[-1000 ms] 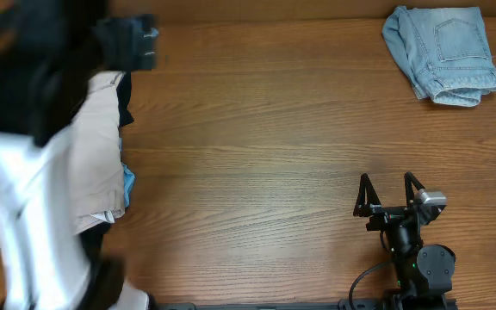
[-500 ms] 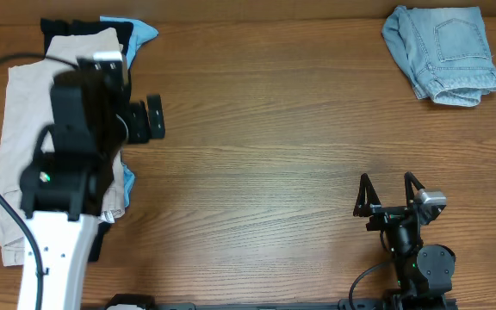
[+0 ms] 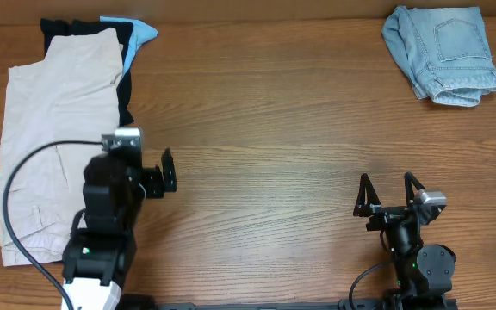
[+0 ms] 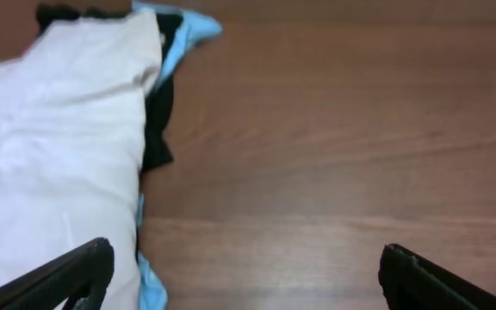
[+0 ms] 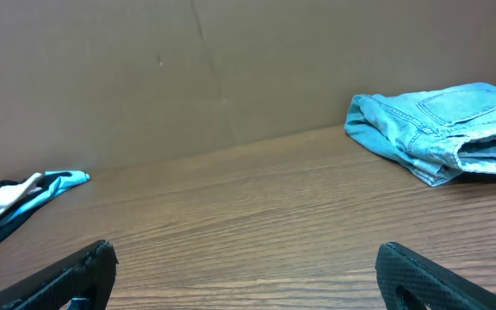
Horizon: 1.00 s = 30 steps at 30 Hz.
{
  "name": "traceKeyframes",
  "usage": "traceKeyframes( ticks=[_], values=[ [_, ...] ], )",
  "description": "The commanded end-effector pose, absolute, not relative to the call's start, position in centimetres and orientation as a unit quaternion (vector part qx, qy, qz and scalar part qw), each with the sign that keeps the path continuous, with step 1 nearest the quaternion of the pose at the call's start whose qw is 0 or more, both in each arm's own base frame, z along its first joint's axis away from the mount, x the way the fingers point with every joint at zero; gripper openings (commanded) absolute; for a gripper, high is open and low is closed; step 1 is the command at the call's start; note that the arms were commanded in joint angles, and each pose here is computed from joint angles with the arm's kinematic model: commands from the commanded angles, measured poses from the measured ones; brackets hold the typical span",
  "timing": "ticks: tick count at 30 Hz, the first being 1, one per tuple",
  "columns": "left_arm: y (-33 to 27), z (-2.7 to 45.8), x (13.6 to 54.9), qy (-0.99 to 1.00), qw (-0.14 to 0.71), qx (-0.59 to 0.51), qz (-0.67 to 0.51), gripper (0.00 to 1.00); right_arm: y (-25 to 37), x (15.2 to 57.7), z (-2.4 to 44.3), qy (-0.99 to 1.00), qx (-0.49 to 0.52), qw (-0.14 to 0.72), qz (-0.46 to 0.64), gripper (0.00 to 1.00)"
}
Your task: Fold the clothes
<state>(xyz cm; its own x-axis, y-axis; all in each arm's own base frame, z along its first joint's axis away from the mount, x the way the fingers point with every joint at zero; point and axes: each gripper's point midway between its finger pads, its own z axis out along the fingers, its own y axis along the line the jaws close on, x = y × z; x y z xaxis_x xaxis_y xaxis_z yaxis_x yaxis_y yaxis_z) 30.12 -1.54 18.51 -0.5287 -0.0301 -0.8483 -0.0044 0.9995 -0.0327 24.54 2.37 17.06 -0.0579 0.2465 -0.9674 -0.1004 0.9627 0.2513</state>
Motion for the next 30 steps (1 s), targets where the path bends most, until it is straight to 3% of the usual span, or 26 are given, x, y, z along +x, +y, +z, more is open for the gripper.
traceKeyframes(
  ticks=[1, 8, 14, 19, 30],
  values=[
    [-0.8, 15.3, 29.3, 0.890, 0.456, -0.014, 0.005, 1.00, 2.3, 24.5, 17.0, 0.713, 0.052, 0.688, 0.123, 1.00],
    [-0.8, 9.3, 27.4, 0.923, 0.384, -0.034, -0.003, 1.00, 2.3, 24.5, 17.0, 0.713, 0.052, 0.688, 0.123, 1.00],
    [-1.0, 7.7, 26.3, 0.926, 0.375, -0.031, -0.009, 1.00, 2.3, 24.5, 17.0, 0.713, 0.052, 0.688, 0.123, 1.00],
    [-0.9, 7.9, 25.6, 0.907, 0.420, -0.033, -0.012, 1.00, 2.3, 24.5, 17.0, 0.713, 0.052, 0.688, 0.123, 1.00],
    [0.2, 12.3, 26.0, 0.789, 0.613, -0.028, 0.009, 1.00, 2.3, 24.5, 17.0, 0.713, 0.052, 0.688, 0.123, 1.00]
  ],
)
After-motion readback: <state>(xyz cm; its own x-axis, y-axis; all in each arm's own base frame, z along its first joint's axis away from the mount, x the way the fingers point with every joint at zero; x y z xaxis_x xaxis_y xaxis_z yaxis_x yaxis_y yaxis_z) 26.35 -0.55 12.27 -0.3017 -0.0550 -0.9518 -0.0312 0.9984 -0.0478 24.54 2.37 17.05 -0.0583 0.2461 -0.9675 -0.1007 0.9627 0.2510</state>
